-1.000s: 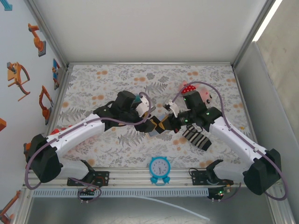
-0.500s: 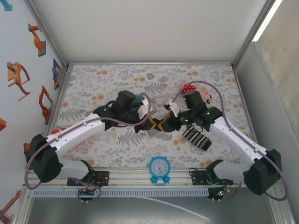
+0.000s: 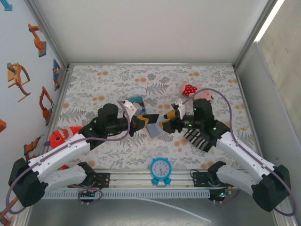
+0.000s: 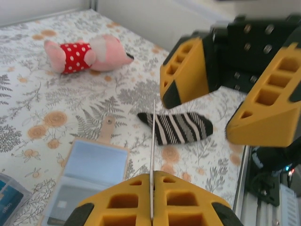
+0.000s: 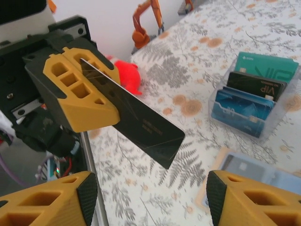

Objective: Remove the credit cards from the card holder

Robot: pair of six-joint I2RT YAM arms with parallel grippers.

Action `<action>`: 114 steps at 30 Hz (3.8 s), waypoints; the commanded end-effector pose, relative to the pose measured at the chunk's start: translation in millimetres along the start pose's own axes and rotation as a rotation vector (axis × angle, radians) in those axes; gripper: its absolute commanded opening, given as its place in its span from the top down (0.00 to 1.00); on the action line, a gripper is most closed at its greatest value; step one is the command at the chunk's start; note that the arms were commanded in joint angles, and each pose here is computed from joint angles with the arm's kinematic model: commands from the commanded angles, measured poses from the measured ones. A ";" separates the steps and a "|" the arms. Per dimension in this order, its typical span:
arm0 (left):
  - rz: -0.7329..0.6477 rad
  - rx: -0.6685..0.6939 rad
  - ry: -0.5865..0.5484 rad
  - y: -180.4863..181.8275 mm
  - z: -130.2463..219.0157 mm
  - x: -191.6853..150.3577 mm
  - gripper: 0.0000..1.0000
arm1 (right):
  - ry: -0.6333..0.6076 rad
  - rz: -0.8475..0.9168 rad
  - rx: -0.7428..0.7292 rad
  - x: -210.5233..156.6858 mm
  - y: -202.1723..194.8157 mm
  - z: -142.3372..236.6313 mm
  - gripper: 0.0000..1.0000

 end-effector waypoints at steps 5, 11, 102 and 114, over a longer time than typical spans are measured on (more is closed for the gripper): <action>0.112 -0.095 -0.268 -14.7 15.2 41.9 1.00 | -0.257 -0.032 0.250 43.7 26.6 -1.7 0.39; 0.137 -0.179 -0.306 -24.0 16.3 49.5 1.00 | -0.264 -0.019 0.324 55.2 36.8 -2.1 0.45; -0.427 0.068 0.421 176.8 -46.7 -11.8 1.00 | -0.020 0.042 -0.412 25.5 -3.3 17.6 0.01; -0.452 0.053 0.448 201.4 -61.6 -30.4 1.00 | -0.016 0.037 -0.416 24.7 -5.7 15.1 0.01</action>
Point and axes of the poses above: each hand's point on the last joint's axis, 136 mm out from that joint toward the fingers, its own z axis back along the fingers, its own y axis along the line the jaws close on, x = y × z, the point moved 4 cm from there along z, back along the fingers, and after that the axes turned 2 degrees about -z, right-handed, at the moved point
